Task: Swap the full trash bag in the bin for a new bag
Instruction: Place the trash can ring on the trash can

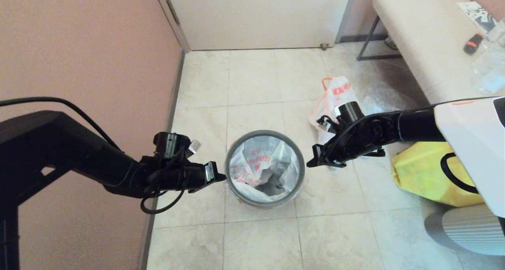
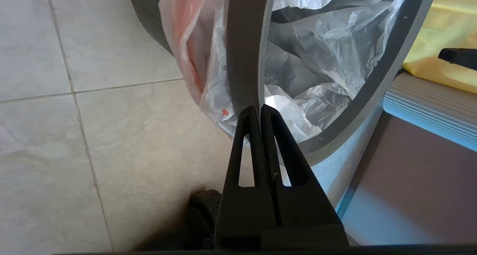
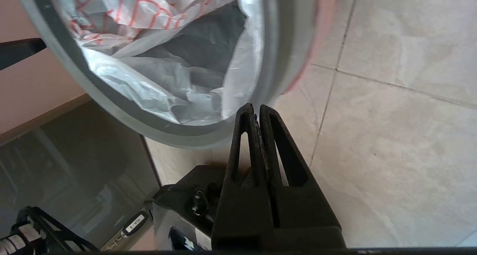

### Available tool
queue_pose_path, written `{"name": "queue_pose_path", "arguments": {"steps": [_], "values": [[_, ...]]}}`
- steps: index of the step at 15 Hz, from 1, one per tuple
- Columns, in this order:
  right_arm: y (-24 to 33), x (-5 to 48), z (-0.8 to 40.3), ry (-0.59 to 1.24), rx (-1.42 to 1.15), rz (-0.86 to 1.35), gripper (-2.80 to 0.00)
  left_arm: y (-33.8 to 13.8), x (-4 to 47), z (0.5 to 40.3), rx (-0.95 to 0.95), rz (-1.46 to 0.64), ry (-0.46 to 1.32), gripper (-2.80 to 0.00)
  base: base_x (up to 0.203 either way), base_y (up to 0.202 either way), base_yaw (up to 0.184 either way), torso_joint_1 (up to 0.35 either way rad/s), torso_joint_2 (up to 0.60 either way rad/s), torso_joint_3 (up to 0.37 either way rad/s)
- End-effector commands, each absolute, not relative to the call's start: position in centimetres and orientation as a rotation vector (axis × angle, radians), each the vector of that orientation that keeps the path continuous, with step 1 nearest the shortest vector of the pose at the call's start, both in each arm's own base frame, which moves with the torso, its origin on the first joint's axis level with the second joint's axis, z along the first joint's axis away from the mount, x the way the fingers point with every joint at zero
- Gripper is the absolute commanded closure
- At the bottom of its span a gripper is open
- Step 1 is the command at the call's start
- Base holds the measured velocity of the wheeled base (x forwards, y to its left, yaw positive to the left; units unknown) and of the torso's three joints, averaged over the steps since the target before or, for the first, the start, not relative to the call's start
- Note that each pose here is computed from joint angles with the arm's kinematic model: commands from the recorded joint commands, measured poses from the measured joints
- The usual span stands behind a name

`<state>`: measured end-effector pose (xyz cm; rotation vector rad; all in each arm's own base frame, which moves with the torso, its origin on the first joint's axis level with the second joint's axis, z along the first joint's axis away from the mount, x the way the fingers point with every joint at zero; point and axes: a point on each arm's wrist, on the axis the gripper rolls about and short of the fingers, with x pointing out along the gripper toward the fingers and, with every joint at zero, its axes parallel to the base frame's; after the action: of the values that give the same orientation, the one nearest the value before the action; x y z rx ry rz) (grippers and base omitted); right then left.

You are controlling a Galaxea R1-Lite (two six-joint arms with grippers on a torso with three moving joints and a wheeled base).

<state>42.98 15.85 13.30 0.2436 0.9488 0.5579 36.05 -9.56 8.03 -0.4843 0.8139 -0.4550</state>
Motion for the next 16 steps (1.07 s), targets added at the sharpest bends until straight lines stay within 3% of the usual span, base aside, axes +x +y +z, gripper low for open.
{"name": "queue_pose_path", "arguments": {"steps": [1, 11, 16], "values": [[15.6, 43.3, 12.5, 0.967, 0.248, 0.549, 0.0, -9.7, 36.3, 7.5, -0.484, -0.444, 0.823, 0.0, 0.0, 0.0, 0.0, 0.0, 0.0, 0.0], [16.0, 44.0, 11.6, 0.931, 0.247, 0.559, 0.0, -9.5, 36.7, 6.9, -0.466, -0.389, 0.821, 0.0, 0.0, 0.0, 0.0, 0.0, 0.0, 0.0], [17.2, 43.3, 12.9, 0.905, 0.235, 0.592, 0.0, -6.9, 34.9, 10.7, -0.542, -0.523, 0.765, 0.0, 0.0, 0.0, 0.0, 0.0, 0.0, 0.0]]}}
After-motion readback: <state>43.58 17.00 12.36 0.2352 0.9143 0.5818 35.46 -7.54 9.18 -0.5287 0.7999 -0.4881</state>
